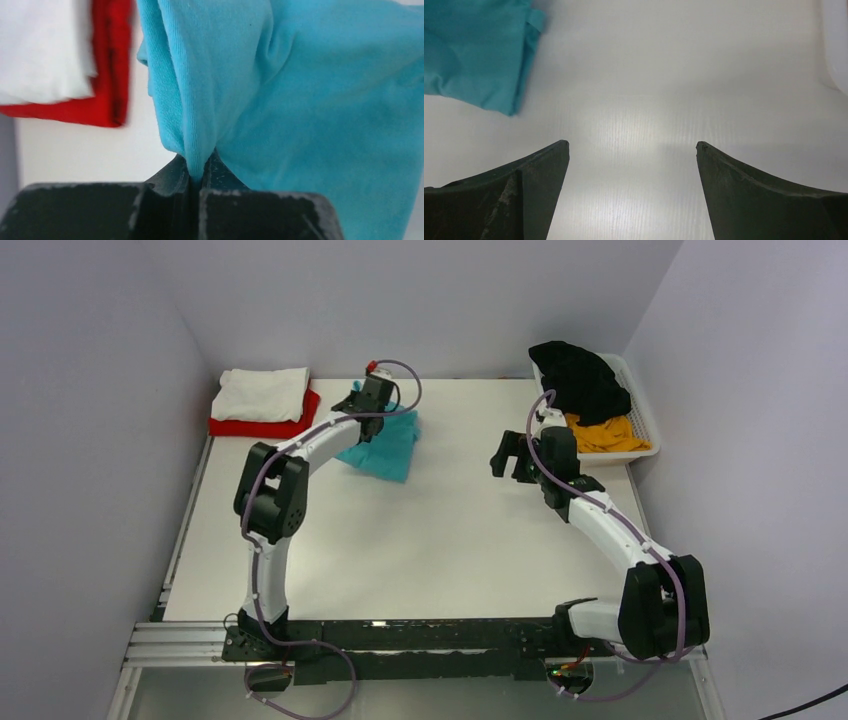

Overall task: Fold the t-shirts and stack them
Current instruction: Put the neatly folded tshirt into the corner of the board with the left arm

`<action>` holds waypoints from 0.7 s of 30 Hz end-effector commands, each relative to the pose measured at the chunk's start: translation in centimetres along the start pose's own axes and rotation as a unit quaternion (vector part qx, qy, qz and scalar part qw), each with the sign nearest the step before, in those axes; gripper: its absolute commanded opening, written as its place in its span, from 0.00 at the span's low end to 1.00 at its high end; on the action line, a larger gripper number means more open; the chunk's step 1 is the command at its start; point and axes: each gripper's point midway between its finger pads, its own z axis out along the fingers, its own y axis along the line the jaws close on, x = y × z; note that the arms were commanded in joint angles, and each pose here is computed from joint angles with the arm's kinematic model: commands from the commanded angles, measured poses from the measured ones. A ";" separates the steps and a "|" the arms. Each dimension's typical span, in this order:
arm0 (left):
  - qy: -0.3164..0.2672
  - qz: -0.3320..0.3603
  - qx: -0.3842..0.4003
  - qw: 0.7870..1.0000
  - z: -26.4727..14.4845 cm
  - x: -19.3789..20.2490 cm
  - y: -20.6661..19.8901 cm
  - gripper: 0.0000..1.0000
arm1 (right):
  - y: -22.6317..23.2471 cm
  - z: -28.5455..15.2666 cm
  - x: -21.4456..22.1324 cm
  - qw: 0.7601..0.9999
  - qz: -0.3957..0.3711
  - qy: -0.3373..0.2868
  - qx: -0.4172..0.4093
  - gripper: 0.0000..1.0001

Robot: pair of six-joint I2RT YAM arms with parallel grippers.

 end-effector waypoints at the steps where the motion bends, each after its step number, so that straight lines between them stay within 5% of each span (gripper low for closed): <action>1: -0.102 0.046 -0.105 0.988 -1.0 -7.8 7.9 0.00 | -1.0 -0.6 -3.2 0.997 -0.011 -0.072 0.032 1.00; 13: -0.155 0.034 -0.156 0.975 -1.6 -14.7 20.5 0.00 | -2.6 0.1 -2.8 0.995 -0.015 -0.064 0.074 1.00; 21: -0.180 0.005 -0.135 0.974 -2.8 -16.7 24.2 0.00 | -2.8 0.4 -2.9 0.995 -0.013 -0.063 0.080 1.00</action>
